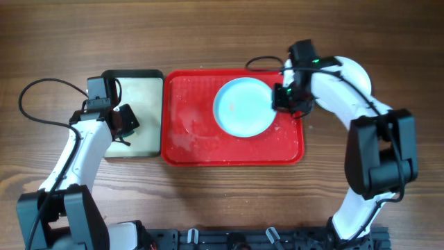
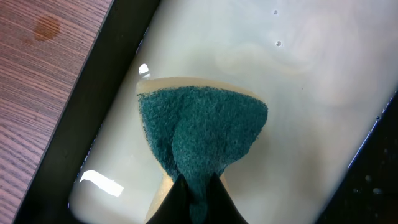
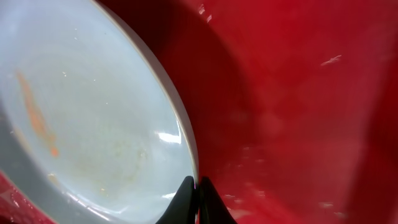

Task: Clean dirty plates on tray and stack at the side
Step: 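Move the right gripper to the light-blue plate and grip its rim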

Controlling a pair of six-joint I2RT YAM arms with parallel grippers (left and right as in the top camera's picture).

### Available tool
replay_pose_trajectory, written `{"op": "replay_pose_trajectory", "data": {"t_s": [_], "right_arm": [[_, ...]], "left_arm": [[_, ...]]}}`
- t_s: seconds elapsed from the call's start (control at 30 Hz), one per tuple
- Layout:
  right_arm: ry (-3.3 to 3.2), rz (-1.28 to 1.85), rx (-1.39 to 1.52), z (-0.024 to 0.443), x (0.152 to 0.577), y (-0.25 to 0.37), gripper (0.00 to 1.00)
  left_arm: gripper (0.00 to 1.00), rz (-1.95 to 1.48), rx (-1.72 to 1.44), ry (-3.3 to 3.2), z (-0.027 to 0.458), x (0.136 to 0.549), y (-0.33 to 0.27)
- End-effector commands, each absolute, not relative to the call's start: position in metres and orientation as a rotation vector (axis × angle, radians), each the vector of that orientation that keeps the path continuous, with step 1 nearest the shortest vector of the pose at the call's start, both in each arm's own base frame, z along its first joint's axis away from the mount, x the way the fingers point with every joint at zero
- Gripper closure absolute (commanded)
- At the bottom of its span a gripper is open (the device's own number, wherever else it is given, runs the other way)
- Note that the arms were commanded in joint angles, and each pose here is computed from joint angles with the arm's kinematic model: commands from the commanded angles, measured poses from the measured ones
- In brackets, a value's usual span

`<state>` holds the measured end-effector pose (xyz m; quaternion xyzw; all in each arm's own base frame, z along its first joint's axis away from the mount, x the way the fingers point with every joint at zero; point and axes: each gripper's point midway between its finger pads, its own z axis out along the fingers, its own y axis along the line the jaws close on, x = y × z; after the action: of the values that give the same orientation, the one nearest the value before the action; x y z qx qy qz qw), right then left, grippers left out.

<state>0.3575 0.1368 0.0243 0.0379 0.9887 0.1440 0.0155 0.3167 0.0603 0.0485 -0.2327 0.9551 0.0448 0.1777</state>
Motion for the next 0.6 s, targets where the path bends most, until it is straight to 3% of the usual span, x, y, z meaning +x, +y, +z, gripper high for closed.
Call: {"op": "replay_pose_trajectory", "data": {"t_s": [0.0, 0.13, 0.27, 0.57], "right_arm": [[3.076, 0.319, 0.199, 0.018, 0.351, 0.144, 0.96], [3.061, 0.323, 0.134, 0.019, 0.351, 0.157, 0.94], [3.014, 0.344, 0.073, 0.021, 0.361, 0.162, 0.65], [2.912, 0.327, -0.199, 0.023, 0.380, 0.166, 0.69]], "left_arm": [[0.94, 0.113, -0.670, 2.705, 0.046, 0.316, 0.059], [0.94, 0.113, -0.670, 2.705, 0.046, 0.316, 0.059], [0.94, 0.113, -0.670, 2.705, 0.046, 0.316, 0.059], [0.95, 0.115, -0.659, 2.707, 0.046, 0.317, 0.059]]}}
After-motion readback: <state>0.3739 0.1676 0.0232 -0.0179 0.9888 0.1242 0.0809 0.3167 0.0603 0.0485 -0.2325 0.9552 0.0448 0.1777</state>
